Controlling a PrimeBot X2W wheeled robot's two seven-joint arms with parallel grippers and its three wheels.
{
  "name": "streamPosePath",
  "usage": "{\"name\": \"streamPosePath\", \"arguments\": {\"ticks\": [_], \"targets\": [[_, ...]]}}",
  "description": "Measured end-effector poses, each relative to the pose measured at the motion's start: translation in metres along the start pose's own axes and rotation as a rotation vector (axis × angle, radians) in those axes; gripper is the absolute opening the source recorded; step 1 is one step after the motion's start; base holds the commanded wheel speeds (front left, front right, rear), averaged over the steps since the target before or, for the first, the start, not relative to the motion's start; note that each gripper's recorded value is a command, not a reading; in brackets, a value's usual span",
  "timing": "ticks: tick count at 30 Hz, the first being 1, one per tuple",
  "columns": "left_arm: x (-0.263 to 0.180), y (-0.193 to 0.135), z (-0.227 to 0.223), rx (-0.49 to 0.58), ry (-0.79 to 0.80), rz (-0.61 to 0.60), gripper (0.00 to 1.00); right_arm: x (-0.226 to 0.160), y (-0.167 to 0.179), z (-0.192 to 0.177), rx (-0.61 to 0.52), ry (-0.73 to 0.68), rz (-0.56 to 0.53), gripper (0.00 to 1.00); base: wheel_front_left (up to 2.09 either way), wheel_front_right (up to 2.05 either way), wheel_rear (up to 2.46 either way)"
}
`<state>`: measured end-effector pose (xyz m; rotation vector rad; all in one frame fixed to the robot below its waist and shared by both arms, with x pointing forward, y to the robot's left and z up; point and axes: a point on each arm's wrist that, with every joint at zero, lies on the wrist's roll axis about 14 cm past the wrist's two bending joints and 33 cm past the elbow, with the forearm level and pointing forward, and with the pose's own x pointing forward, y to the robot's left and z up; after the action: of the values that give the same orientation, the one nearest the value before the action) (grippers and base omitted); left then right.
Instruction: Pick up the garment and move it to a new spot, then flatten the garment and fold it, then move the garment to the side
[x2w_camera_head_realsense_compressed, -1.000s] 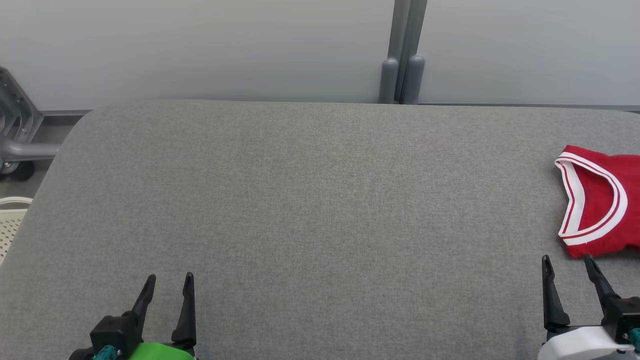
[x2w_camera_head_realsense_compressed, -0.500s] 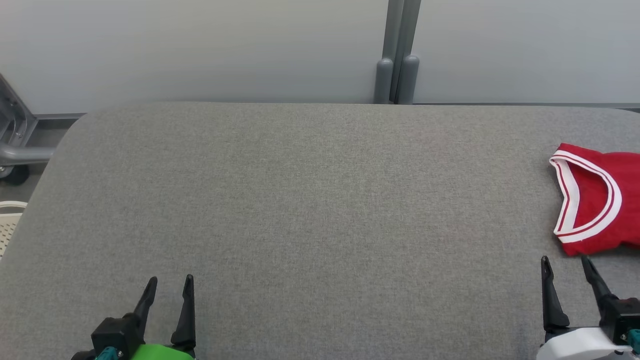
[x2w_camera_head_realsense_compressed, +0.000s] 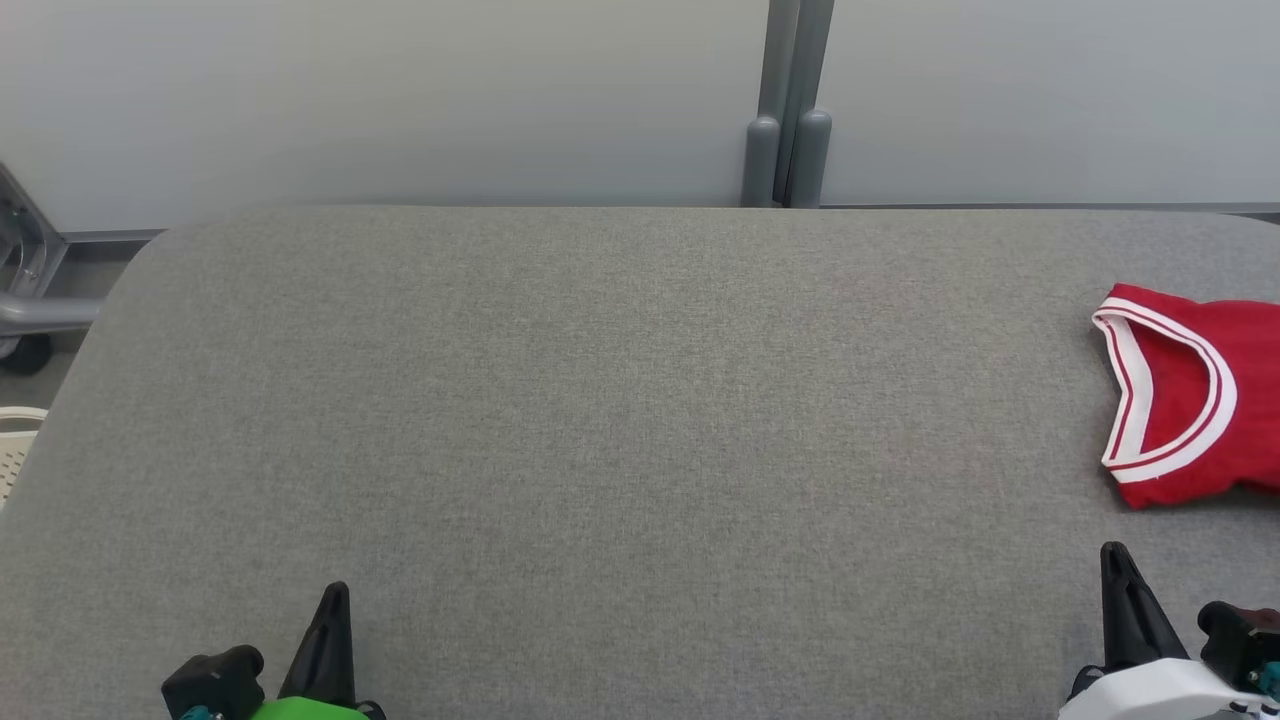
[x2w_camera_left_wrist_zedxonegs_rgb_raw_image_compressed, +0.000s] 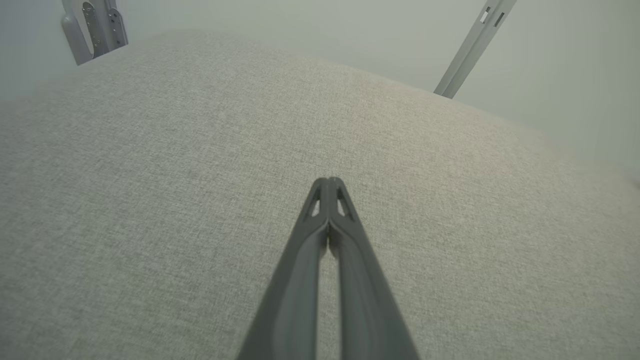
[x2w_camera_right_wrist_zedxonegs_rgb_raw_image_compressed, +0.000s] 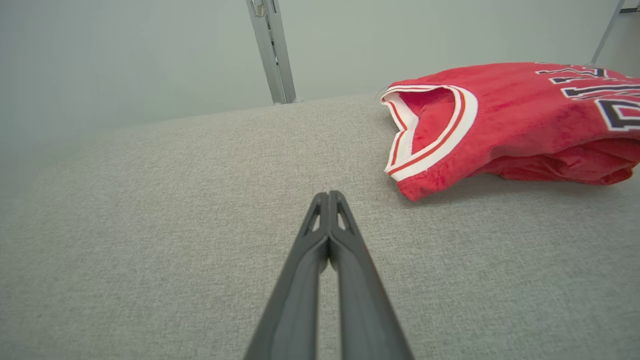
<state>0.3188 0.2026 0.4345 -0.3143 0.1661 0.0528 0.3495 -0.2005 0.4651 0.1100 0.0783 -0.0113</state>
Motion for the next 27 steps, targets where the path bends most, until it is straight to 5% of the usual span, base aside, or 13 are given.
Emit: {"name": "streamPosePath", "arguments": {"ticks": [27], "targets": [[0.018, 0.003, 0.023, -0.435, -0.036, 0.041, 0.00, 0.015, -0.001, 0.011, 0.511, -0.010, -0.045, 0.00, 0.00, 0.00, 0.00]]}}
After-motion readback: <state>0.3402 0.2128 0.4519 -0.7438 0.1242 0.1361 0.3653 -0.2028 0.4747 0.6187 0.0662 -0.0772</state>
